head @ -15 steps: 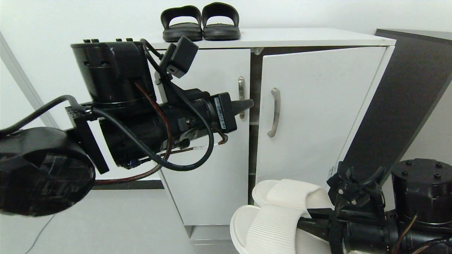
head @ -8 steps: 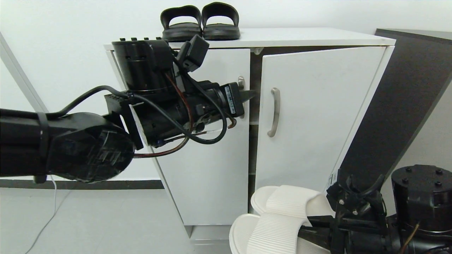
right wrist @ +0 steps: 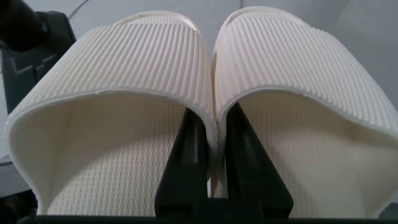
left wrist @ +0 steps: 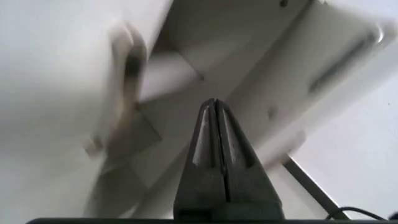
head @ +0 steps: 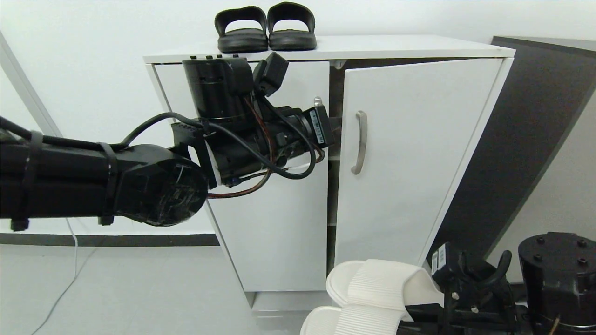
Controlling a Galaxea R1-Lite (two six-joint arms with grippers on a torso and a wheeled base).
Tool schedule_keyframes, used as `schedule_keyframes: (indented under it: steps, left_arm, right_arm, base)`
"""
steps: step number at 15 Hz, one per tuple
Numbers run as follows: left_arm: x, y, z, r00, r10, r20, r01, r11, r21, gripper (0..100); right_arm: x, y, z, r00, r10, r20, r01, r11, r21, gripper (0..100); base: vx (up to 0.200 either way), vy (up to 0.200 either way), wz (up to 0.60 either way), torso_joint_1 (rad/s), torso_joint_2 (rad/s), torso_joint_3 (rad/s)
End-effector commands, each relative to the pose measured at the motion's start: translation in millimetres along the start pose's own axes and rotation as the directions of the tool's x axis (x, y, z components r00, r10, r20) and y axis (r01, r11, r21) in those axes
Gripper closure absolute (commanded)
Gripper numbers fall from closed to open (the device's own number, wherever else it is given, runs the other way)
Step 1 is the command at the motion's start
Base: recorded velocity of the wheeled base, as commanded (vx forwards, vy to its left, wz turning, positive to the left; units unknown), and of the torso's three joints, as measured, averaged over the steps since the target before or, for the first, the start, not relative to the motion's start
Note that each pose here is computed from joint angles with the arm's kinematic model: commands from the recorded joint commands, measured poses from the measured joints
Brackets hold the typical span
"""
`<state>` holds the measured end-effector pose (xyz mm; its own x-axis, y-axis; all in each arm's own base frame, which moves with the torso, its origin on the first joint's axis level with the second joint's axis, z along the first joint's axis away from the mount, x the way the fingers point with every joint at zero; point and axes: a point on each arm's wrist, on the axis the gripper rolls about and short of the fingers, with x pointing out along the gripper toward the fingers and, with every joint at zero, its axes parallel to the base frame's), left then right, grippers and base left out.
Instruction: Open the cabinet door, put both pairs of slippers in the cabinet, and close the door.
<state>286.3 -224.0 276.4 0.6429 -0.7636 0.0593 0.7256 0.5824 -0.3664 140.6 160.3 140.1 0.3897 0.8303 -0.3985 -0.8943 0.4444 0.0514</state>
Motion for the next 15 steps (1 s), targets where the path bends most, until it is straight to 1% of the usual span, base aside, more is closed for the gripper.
schedule_keyframes:
  steps: [1, 2, 3, 4, 5, 6, 8, 10, 13, 14, 15]
  left_arm:
    - [-1.5, -12.4, -6.3, 0.999, -0.035, -0.010, 0.035, 0.999, 0.002, 100]
    - [-5.7, -26.7, -14.1, 0.997, -0.075, -0.021, 0.075, 0.997, 0.003, 100]
    - [-5.7, -26.7, -14.1, 0.997, -0.075, -0.021, 0.075, 0.997, 0.003, 100]
    - [-13.1, -53.3, -26.1, 0.987, -0.157, -0.027, 0.158, 0.987, 0.018, 100]
    - [-14.9, -57.0, -26.9, 0.985, -0.169, -0.023, 0.169, 0.985, 0.022, 100]
    - [-16.6, -58.5, -26.2, 0.985, -0.173, -0.020, 0.174, 0.985, 0.024, 100]
    - [-17.3, -56.3, -25.9, 0.986, -0.166, -0.017, 0.167, 0.986, 0.025, 100]
    - [-18.7, -54.4, -28.2, 0.987, -0.161, -0.023, 0.161, 0.987, 0.023, 100]
    - [-19.6, -54.3, -27.1, 0.987, -0.159, -0.018, 0.160, 0.987, 0.025, 100]
    - [-22.9, -53.0, -25.3, 0.988, -0.157, -0.009, 0.157, 0.987, 0.027, 100]
    - [-29.3, -48.1, -22.3, 0.990, -0.141, 0.000, 0.141, 0.989, 0.037, 100]
  right_arm:
    - [-0.8, 2.6, -2.2, 1.000, 0.009, -0.006, -0.009, 1.000, -0.003, 100]
    - [-0.7, 3.2, -2.6, 1.000, 0.012, -0.008, -0.012, 1.000, -0.004, 100]
    - [-0.7, 3.2, -2.6, 1.000, 0.012, -0.008, -0.012, 1.000, -0.004, 100]
    - [-1.6, 6.6, -3.7, 1.000, 0.025, -0.009, -0.025, 1.000, -0.010, 100]
    - [-2.1, 7.4, -3.7, 1.000, 0.027, -0.007, -0.028, 1.000, -0.011, 100]
    - [-4.2, 10.3, -4.8, 0.999, 0.037, -0.007, -0.037, 0.999, -0.016, 100]
    - [-6.3, 14.0, -4.0, 0.999, 0.051, 0.003, -0.051, 0.998, -0.025, 100]
    - [-6.0, 13.9, -4.2, 0.999, 0.051, 0.001, -0.051, 0.998, -0.025, 100]
    - [-5.1, 13.4, -4.8, 0.999, 0.050, -0.003, -0.050, 0.999, -0.023, 100]
    - [-4.3, 12.2, -5.0, 0.999, 0.045, -0.006, -0.046, 0.999, -0.020, 100]
    - [-0.3, 7.0, -3.1, 1.000, 0.020, -0.008, -0.020, 1.000, -0.009, 100]
  base:
    - [-0.200, 0.000, 0.00, -0.007, 0.01, 0.002]
    - [-0.200, 0.000, 0.00, -0.002, 0.00, 0.012]
    - [-0.200, 0.000, 0.00, -0.002, -0.01, 0.002]
    - [-0.200, 0.000, 0.00, -0.002, 0.00, -0.002]
    - [-0.200, 0.000, 0.00, 0.002, 0.00, 0.002]
    - [0.000, 0.000, 0.00, 0.000, 0.00, 0.000]
    - [0.000, 0.000, 0.00, 0.000, 0.00, 0.000]
    - [0.000, 0.000, 0.00, 0.000, 0.00, 0.000]
    - [0.000, 0.000, 0.00, 0.000, 0.00, 0.000]
    - [0.000, 0.000, 0.00, 0.000, 0.00, 0.000]
    - [0.000, 0.000, 0.00, 0.000, 0.00, 0.000]
